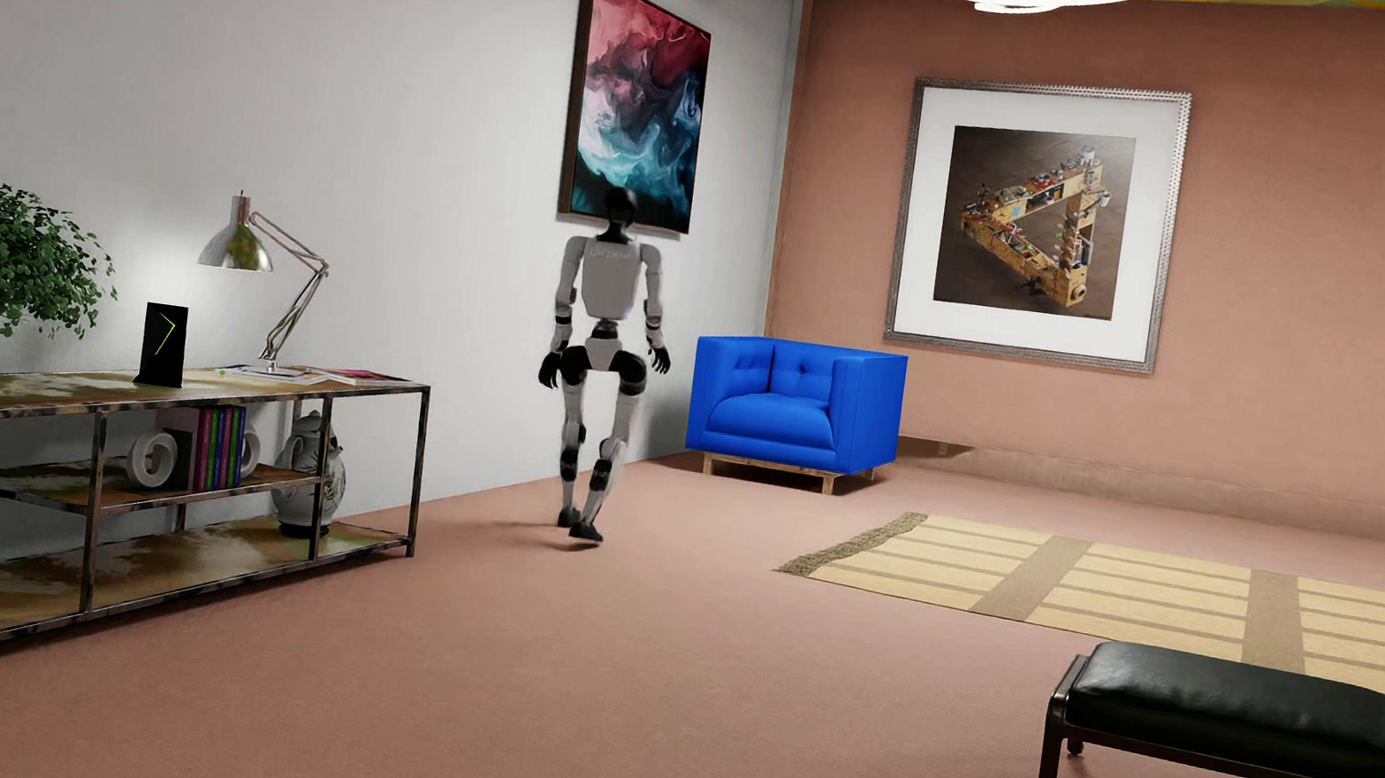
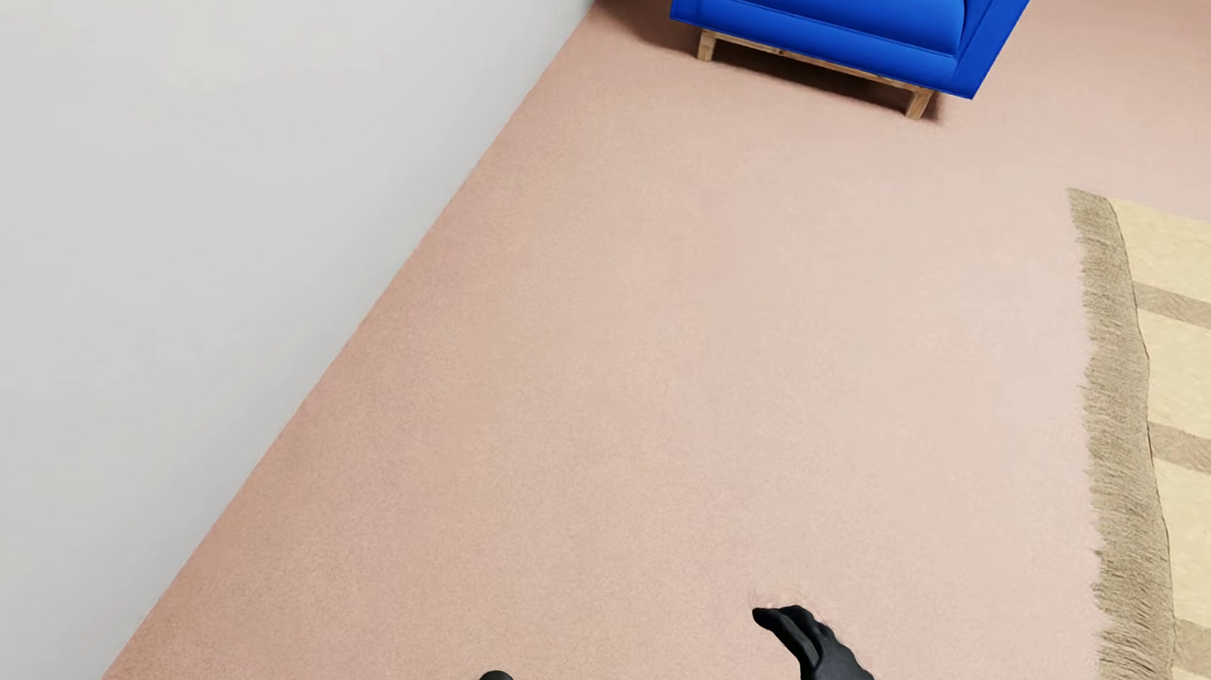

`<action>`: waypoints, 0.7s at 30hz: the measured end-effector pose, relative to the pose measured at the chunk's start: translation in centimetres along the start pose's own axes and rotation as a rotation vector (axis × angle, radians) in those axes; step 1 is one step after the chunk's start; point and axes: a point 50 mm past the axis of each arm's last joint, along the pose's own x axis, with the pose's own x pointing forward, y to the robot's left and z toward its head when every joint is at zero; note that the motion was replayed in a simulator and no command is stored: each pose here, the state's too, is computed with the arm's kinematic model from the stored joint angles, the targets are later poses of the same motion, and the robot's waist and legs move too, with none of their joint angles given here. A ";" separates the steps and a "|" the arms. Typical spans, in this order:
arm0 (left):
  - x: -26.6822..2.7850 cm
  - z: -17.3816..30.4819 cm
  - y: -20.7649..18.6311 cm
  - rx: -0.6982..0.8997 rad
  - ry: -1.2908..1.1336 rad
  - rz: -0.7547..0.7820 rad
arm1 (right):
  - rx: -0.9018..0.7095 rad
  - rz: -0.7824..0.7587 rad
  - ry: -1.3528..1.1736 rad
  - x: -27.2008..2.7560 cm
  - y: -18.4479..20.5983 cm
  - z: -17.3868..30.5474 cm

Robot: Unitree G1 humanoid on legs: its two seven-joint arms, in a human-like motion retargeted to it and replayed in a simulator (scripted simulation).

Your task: Go to the armchair

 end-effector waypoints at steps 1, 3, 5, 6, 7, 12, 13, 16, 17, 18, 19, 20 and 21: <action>0.1 0.5 0.3 -0.005 0.003 0.035 | -0.020 0.048 0.076 -0.4 1.3 -1.6; 0.3 1.4 1.2 -0.047 0.012 0.087 | -0.146 0.208 0.257 -1.5 4.2 -5.3; 0.6 2.9 3.1 -0.056 -0.045 0.146 | -0.362 0.440 0.321 -2.5 6.0 -8.0; 0.7 3.5 4.2 -0.033 -0.082 0.190 | -0.391 0.494 0.352 -3.1 6.3 -9.2; 0.9 4.5 5.9 -0.011 -0.112 0.232 | -0.331 0.467 0.408 -3.7 6.1 -10.4; -0.9 9.2 14.2 -0.180 -0.336 0.508 | -0.001 0.178 0.634 -7.4 5.5 -14.5; -1.5 10.1 15.4 -0.180 -0.394 0.551 | 0.001 0.196 0.660 -8.1 6.1 -14.8; -2.7 11.8 17.0 -0.169 -0.478 0.592 | -0.034 0.402 0.673 -9.8 9.2 -14.7; -2.8 12.0 16.7 -0.196 -0.486 0.582 | -0.051 0.473 0.664 -10.1 9.9 -14.5; -2.6 11.8 16.2 -0.201 -0.473 0.568 | -0.055 0.524 0.648 -10.2 10.6 -14.1; -2.2 11.2 15.2 -0.195 -0.443 0.548 | -0.052 0.556 0.629 -10.1 11.1 -13.4; -1.6 10.3 13.6 -0.196 -0.395 0.512 | -0.038 0.547 0.623 -9.6 11.1 -12.9; -0.8 9.2 11.4 -0.153 -0.328 0.447 | -0.026 0.518 0.613 -8.9 10.8 -12.2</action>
